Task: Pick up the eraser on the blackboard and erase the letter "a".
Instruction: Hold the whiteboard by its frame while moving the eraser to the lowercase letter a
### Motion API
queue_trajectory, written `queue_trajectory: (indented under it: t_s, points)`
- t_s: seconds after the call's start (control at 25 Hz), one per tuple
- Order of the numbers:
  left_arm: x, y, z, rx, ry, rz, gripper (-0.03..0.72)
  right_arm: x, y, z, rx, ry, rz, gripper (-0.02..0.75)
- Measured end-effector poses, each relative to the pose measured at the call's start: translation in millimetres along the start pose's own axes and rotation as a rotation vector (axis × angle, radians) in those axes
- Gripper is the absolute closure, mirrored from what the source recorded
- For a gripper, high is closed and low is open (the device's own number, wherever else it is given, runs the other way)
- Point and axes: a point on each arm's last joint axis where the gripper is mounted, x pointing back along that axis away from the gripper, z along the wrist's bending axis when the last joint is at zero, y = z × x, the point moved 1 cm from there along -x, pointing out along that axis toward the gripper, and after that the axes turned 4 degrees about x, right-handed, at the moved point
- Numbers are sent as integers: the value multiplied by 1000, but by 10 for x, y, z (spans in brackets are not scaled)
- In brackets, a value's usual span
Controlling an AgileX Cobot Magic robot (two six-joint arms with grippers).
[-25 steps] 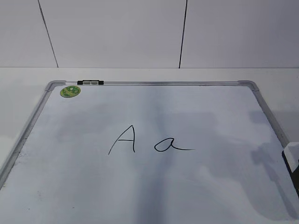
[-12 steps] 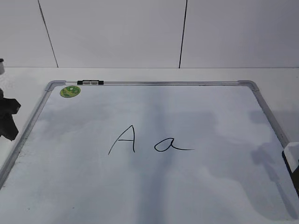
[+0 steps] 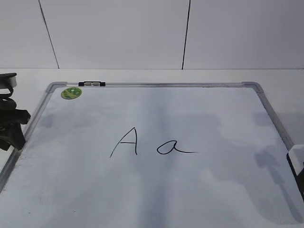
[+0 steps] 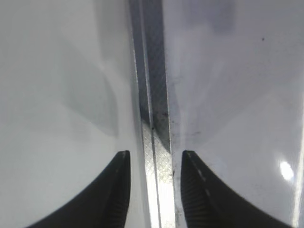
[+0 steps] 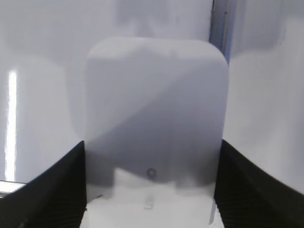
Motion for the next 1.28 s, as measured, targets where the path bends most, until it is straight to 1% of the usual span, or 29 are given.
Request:
queue_trajectory:
  t_s: [0.24,0.36,0.56,0.92,1.04,1.28]
  points:
    - [-147,20,30,7,4,27,440,0,0,0,0,0,0,155]
    - [-152,27,33,8,4,27,451,0,0,0,0,0,0,155]
    - [-148,33,30,9,3,24,511,0,0,0,0,0,0,155]
    - [-149,30,27,23,-6,25,568,0,0,0,0,0,0,155]
    - [-144,36,32,17,0,23,616,0,0,0,0,0,0,155]
    - [-141,40,33,14,1,22,622,0,0,0,0,0,0,155]
